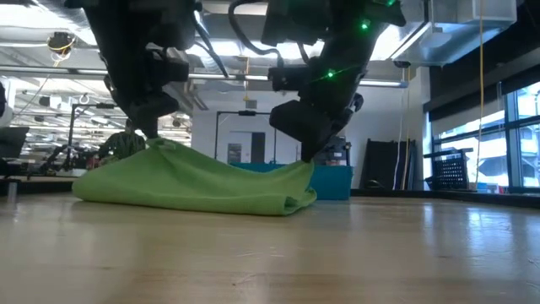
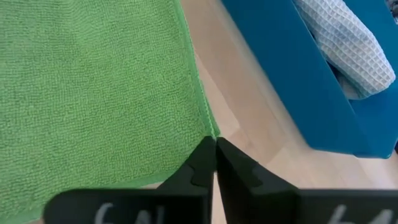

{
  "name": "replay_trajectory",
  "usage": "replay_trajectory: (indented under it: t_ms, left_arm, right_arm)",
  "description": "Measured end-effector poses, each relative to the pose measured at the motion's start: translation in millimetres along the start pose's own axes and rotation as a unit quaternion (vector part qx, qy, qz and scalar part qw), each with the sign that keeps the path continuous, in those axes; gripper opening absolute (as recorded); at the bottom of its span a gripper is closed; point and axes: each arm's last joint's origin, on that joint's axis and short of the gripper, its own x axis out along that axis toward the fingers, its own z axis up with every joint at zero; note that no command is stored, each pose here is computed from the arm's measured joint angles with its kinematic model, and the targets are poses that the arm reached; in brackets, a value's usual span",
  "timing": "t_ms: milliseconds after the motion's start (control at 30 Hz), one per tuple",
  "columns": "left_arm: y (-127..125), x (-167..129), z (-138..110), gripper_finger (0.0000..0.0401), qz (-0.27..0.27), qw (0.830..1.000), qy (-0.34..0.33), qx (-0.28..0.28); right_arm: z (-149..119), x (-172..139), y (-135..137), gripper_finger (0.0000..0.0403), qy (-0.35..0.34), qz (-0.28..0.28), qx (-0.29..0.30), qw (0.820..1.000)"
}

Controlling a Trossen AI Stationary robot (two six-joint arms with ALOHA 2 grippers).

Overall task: Roll microfiber towels into tight, uniform cylinder then place into a basket
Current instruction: Roll the green microfiber cloth

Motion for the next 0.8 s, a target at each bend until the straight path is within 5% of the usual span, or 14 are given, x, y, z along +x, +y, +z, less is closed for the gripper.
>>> replay_trajectory:
  t_ms: [567, 800]
  left_arm:
    - [4.6, 19.0, 11.7, 0.0063, 0.033, 0.999, -0.002, 0.003]
    - [-5.1, 15.3, 1.0, 0.0064, -0.051, 0.997, 0.061, 0.015]
  right_arm:
    - [7.3, 8.9, -7.3, 0.0196, 0.008, 0.011, 0.024, 1.000]
    - [10.5, 8.6, -1.0, 0.0212, 0.023, 0.085, 0.023, 0.996]
